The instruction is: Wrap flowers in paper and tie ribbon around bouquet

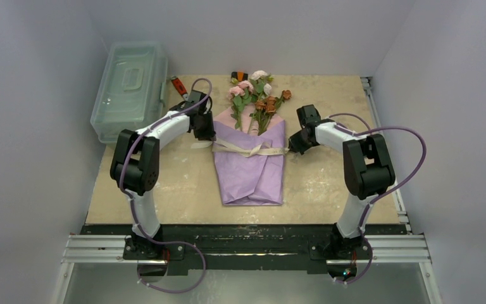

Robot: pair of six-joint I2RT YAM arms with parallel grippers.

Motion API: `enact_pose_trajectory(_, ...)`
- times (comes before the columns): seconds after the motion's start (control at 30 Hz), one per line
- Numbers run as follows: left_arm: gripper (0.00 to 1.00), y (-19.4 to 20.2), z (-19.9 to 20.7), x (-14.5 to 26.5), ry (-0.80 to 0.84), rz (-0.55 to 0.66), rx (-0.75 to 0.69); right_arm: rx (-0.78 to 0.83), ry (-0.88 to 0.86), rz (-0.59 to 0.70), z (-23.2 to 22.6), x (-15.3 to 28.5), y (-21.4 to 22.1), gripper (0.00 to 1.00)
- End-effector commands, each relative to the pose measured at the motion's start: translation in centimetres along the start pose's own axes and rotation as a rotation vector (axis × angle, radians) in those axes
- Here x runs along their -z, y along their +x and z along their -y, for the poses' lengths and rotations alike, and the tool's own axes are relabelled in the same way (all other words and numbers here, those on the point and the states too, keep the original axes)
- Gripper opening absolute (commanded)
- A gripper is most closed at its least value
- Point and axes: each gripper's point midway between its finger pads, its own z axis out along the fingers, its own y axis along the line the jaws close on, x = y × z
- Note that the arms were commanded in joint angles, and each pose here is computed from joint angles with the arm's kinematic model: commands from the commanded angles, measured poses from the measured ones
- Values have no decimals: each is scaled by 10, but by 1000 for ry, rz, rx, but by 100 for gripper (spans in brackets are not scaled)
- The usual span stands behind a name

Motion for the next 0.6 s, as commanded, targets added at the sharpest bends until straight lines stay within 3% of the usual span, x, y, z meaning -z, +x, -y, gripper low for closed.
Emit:
enact_pose_trajectory(0.0, 19, -29, 9, 24, 25, 85, -19, 21, 22, 3, 2, -7, 1, 0)
enact_pose_trajectory(0.17, 16, -34, 9, 30, 26, 98, -19, 22, 27, 3, 3, -8, 1, 0)
enact_pose_trajectory(0.27, 1, -37, 6, 36, 14, 106, -17, 35, 30, 14, 3, -4, -1, 0)
enact_pose_trajectory(0.57, 0, -18, -35, 50, -71, 86, -18, 74, -2, 136, 19, 15, -50, 0)
